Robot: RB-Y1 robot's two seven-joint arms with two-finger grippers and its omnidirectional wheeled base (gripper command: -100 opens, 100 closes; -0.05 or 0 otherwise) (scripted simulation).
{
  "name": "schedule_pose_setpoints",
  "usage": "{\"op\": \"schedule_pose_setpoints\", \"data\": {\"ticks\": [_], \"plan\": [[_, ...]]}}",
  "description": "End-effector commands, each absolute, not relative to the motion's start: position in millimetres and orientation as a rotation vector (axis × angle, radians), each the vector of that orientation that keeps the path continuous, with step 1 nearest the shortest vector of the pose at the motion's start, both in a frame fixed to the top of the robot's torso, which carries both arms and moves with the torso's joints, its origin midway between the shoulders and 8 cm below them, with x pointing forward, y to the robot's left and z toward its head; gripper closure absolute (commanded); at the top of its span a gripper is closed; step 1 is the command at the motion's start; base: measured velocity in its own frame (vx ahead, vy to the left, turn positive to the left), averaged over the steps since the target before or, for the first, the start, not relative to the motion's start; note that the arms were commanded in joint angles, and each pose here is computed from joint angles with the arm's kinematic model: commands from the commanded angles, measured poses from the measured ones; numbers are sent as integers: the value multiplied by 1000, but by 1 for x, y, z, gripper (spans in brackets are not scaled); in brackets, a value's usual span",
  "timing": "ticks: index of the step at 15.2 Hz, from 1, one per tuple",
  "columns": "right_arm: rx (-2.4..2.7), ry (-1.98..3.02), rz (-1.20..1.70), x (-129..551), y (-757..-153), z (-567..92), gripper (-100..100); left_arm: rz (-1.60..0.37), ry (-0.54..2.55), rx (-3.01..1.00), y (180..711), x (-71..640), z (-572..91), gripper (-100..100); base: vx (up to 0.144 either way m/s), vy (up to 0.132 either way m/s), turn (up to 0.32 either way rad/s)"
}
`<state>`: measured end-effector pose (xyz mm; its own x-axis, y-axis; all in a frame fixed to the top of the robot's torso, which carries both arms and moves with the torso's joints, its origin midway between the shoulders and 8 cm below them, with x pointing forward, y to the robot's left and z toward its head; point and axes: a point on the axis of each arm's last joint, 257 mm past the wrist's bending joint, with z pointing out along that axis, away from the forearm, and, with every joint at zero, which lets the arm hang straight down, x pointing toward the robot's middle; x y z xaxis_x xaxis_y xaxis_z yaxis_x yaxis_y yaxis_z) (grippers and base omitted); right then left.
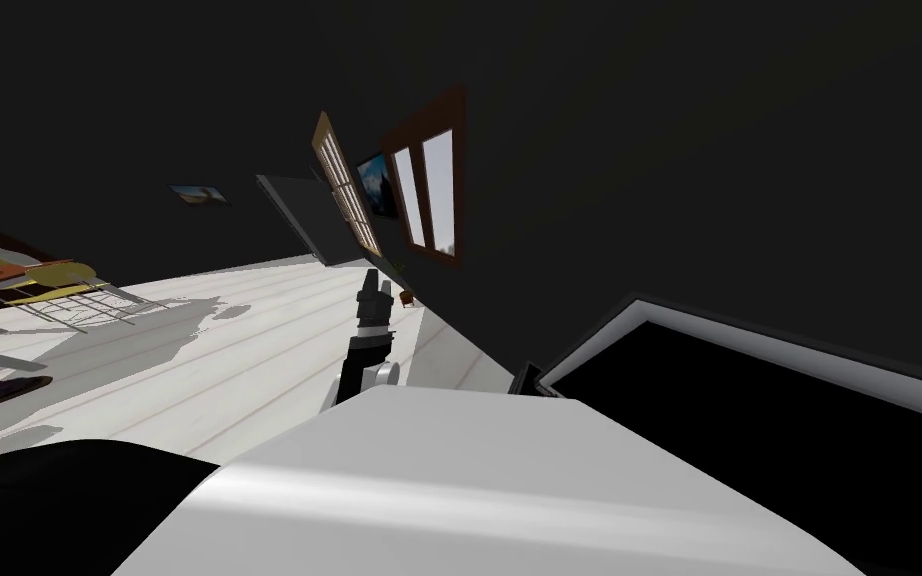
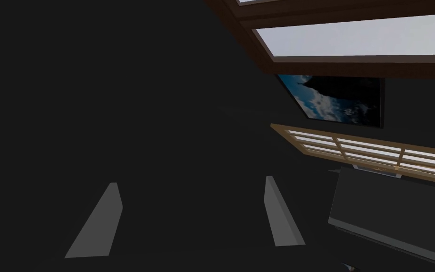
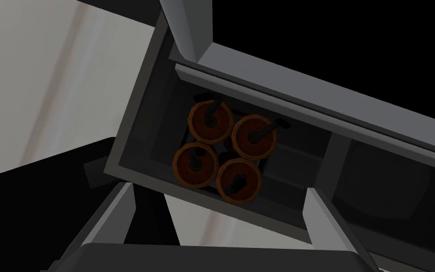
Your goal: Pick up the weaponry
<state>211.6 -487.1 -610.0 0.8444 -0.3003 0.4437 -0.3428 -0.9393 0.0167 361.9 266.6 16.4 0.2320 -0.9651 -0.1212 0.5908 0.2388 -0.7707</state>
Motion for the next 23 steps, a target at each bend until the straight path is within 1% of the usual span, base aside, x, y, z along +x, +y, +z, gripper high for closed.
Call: {"op": "schedule_pose_setpoints", "data": {"ticks": [1, 13, 21, 22, 23], "plan": [[2930, -525, 670, 209, -486, -613, -100, -1186, 681, -669, 267, 362, 16, 0, 12, -1, 6], [2967, -885, 552, 182, -492, -623, -100, -1186, 681, -669, 267, 362, 16, 0, 26, -12, 63], [2951, -1088, 494, 169, -500, -621, -100, -1186, 681, -669, 267, 362, 16, 0, 19, -33, 69], [2955, -1061, 502, 171, -499, -622, -100, -1186, 681, -669, 267, 362, 16, 0, 3, -19, 26], [2987, -1021, 494, 181, -480, -627, -100, -1186, 681, -669, 267, 362, 16, 0, 18, -36, -222]]}}
